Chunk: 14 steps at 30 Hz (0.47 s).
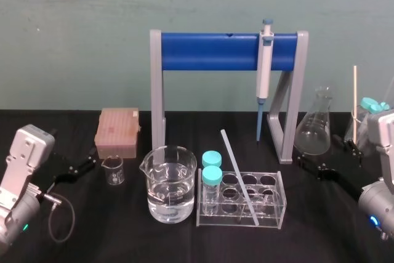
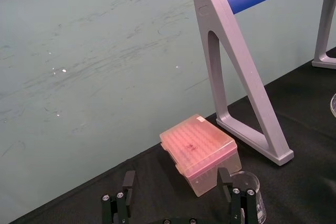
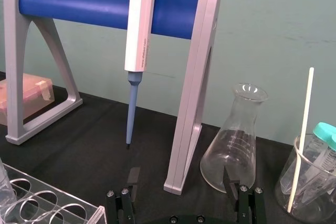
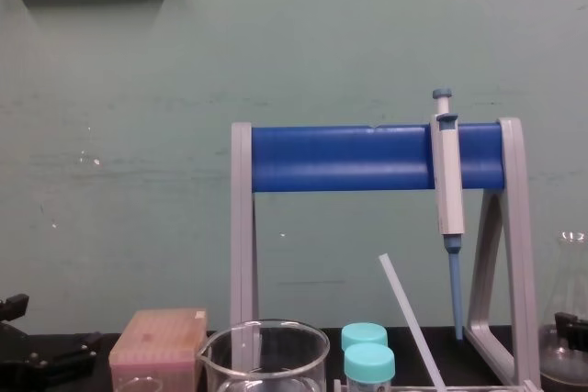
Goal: Pick up the stirring rod with one hand, then place it down.
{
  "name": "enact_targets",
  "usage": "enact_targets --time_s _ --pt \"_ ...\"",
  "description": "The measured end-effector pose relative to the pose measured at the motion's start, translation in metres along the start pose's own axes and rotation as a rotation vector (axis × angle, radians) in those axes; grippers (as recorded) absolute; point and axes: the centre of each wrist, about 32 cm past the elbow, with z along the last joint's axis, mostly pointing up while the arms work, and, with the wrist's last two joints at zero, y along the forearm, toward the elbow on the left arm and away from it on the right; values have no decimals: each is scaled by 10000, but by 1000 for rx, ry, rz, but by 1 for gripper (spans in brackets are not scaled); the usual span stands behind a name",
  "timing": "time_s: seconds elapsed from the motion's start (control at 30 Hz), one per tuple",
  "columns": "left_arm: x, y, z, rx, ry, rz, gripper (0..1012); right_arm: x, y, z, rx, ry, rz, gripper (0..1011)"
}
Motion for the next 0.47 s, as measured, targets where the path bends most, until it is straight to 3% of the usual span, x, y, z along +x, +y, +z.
enact_targets --time_s 0.47 --pt "0 0 0 0 0 0 1000 0 4 2 12 -1 4 1003"
